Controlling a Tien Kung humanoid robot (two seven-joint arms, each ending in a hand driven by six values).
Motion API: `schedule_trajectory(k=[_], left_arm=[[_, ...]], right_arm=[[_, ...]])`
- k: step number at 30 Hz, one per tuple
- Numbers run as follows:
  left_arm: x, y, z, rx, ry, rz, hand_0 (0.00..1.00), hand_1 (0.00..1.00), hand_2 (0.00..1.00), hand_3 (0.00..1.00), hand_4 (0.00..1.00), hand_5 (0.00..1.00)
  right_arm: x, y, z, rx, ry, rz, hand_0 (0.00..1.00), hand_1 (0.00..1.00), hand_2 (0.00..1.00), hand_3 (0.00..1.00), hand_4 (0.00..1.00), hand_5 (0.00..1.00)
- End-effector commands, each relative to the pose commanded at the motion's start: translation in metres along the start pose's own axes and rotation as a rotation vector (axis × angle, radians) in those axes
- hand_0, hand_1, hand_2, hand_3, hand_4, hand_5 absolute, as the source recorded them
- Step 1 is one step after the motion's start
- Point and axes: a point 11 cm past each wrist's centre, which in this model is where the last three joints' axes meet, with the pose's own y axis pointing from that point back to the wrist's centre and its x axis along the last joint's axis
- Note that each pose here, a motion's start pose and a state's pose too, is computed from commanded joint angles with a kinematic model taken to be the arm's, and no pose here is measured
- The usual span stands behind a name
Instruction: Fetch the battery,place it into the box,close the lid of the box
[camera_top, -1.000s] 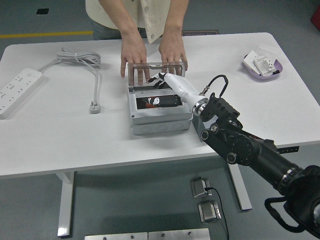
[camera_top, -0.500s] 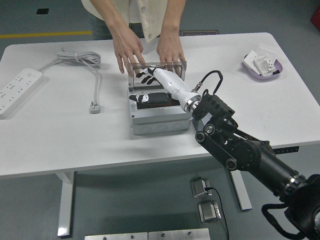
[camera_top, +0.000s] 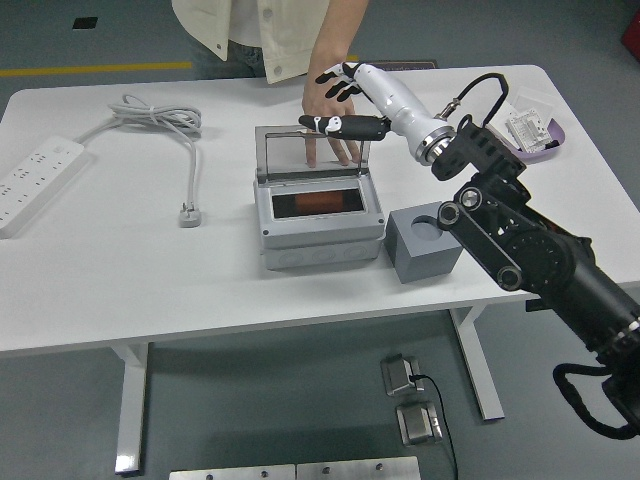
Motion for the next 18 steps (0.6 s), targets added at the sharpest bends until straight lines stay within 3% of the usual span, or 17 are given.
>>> schedule_trajectory(k=[7,18], left_arm=[[0.001,0.0,0.001,0.001,-0.003,0.001,0.611,0.637,0.612,0.6,0.627,0.138],[0.007,0.001,0.006,-0.007,-0.011,0.013,0.611,0.636,0.612,0.601,0.628,0.14]], right_arm=[[0.016,-0.006,0.03,-0.058,-0.024,0.033,0.696,0.6,0.658,0.755,0.977,0.668],[0.006,-0.006,0.069,-0.16,-0.081,0.049,0.695,0.593,0.647,0.745,0.974,0.686]])
